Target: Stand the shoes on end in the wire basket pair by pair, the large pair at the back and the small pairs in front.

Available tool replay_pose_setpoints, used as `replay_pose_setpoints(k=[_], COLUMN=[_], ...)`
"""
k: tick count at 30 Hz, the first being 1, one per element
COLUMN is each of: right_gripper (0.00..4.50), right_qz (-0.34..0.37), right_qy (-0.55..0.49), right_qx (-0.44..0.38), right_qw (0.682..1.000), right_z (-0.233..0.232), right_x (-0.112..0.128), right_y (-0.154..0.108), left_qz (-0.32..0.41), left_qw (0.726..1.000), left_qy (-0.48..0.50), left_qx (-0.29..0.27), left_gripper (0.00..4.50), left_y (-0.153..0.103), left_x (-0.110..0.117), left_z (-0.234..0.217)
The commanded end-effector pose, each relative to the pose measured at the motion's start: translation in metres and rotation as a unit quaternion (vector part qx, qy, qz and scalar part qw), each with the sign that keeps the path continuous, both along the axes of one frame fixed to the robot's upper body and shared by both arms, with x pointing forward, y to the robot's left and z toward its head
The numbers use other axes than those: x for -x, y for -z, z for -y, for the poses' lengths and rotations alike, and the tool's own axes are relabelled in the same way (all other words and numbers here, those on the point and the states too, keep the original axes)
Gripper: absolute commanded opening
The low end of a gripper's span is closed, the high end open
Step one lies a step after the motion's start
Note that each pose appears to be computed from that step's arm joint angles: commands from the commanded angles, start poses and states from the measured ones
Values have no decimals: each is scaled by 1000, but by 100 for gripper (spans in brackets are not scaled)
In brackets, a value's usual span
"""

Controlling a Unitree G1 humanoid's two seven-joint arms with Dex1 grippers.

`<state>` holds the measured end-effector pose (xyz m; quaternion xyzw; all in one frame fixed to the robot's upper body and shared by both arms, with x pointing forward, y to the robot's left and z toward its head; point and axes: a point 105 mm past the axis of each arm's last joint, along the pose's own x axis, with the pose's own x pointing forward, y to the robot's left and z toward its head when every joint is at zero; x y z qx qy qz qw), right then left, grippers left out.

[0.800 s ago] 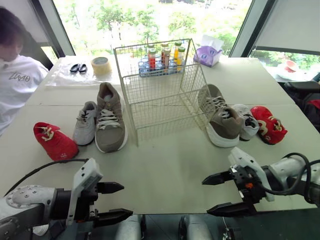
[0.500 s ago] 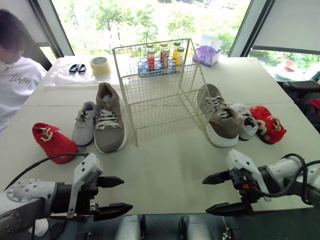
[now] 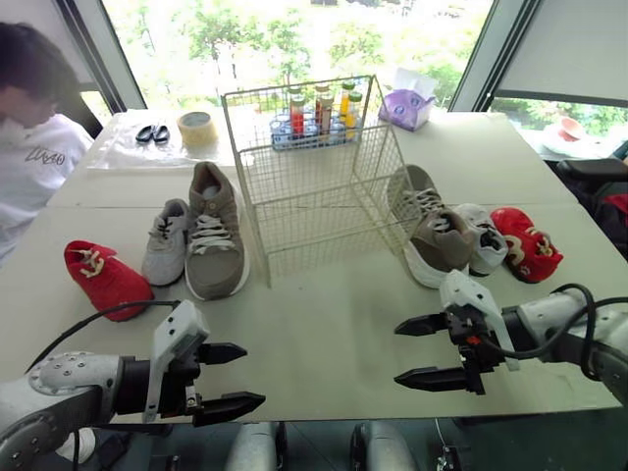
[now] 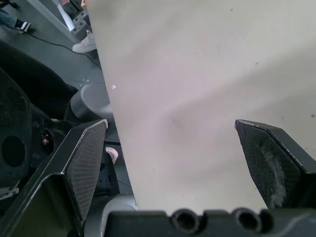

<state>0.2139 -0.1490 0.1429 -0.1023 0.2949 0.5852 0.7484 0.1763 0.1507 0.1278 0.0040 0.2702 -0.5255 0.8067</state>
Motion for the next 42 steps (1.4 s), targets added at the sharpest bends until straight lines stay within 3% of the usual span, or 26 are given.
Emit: replay_pose_setpoints(k=[1, 3, 7, 9, 11, 14, 18, 22, 29, 32, 39, 40, 42], right_gripper=[450, 450, 450, 450, 450, 450, 450, 450, 450, 382, 37, 4, 4], right_qz=[24, 30, 89, 174, 234, 273, 283, 270, 265, 259, 261, 260, 252], right_qy=[-3, -6, -12, -18, -31, -65, -103, -130, -166, -175, -178, -173, -154], right_qx=[3, 6, 20, 41, 77, 132, 195, 212, 214, 225, 249, 250, 238], right_qw=[1000, 1000, 996, 984, 969, 951, 933, 930, 925, 923, 915, 916, 925], right_z=[1, 3, 7, 12, 17, 22, 25, 22, 3, -2, -7, -7, -8], right_x=[0, 1, -10, -32, -53, -83, -120, -139, -156, -161, -169, -170, -170], right_y=[-20, -28, -76, -114, -134, -139, -129, -122, -115, -105, -92, -92, -94], left_qz=[4, -1, 13, 62, 109, 161, 198, 219, 205, 203, 203, 204, 205], left_qw=[1000, 1000, 1000, 998, 993, 985, 976, 969, 974, 976, 977, 977, 977], left_qy=[15, 19, 24, 30, 41, 65, 91, 115, 93, 74, 61, 60, 58], left_qx=[13, 8, -4, -10, -4, -1, -19, 0, 5, 10, 14, 14, 14], left_gripper=[448, 448, 448, 448, 448, 448, 448, 448, 448, 450, 450, 450, 450], left_y=[-6, -5, -15, -42, -71, -102, -115, -129, -116, -111, -105, -104, -103], left_x=[0, 0, -10, -27, -40, -47, -44, -35, -32, -36, -40, -40, -42], left_z=[0, -3, -17, -26, -26, -21, -11, 5, 10, 7, 6, 6, 7])
